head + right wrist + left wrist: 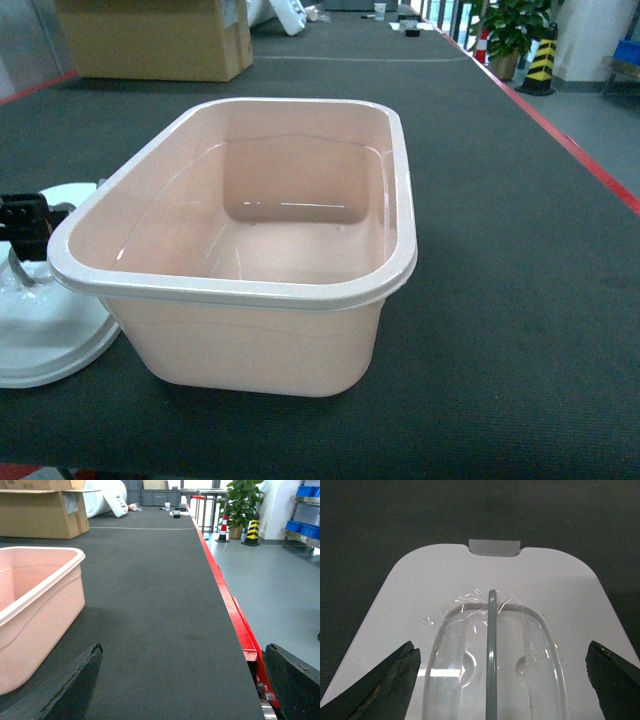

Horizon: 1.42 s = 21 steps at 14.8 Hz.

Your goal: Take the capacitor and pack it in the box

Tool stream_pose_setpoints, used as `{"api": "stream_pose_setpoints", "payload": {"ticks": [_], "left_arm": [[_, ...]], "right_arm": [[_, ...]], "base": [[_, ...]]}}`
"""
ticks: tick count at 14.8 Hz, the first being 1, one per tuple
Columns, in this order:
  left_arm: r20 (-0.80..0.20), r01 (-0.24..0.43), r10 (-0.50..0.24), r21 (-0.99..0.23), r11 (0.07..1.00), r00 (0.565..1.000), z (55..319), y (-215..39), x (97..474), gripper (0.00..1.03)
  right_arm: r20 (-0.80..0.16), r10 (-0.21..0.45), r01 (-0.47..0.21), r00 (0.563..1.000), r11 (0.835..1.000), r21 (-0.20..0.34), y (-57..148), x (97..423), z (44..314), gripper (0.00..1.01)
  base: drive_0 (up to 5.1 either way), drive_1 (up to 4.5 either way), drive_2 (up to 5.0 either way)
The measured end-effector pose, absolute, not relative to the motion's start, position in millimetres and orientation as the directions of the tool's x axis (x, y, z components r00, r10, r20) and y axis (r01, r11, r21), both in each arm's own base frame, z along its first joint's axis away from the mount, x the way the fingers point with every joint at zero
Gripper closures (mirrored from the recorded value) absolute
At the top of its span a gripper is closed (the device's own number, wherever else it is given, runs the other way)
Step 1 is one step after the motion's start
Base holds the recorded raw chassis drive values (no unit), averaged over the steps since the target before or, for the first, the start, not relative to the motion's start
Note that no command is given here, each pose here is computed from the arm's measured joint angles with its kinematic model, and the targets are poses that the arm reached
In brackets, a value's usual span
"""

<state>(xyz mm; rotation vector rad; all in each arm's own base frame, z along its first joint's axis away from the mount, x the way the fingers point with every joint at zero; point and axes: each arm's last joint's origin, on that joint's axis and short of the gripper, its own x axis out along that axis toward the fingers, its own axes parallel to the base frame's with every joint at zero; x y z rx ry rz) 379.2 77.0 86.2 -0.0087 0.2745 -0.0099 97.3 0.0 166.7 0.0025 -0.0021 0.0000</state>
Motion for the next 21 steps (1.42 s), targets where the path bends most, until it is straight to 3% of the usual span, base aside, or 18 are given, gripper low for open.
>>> {"api": "stream_pose_setpoints", "payload": {"ticks": [6,12,14,19,21], "left_arm": [[-0.324,0.058,-0.053,0.007,0.998,0.945,48,76,396,0.05],[-0.308,0.057,-0.044,0.034,0.998,0.95,49,74,398,0.7],[-0.308,0.06,-0.047,0.033,0.998,0.95,49,74,398,0.98],[-0.321,0.023,-0.018,0.013,1.0,0.947,55,77,398,1.01],[-0.298,-0.053,0.042,-0.03,0.998,0.954,89,97,395,1.01]], "right_arm": [[0.002,0.0,0.0,1.0,1.0,0.002,0,97,167,0.03],[0.002,0.0,0.0,1.0,1.0,0.003,0,97,167,0.03],[0.002,0.0,0.0,1.0,1.0,0.002,0,97,167,0.03],[0.002,0.0,0.0,1.0,1.0,0.003,0,97,167,0.03],[0.002,0.0,0.0,1.0,1.0,0.003,0,97,167,0.03]], "base": [[0.0,0.0,0.0],[0.0,0.0,0.0],[0.0,0.0,0.0],[0.0,0.0,0.0],[0.0,0.0,0.0]]}}
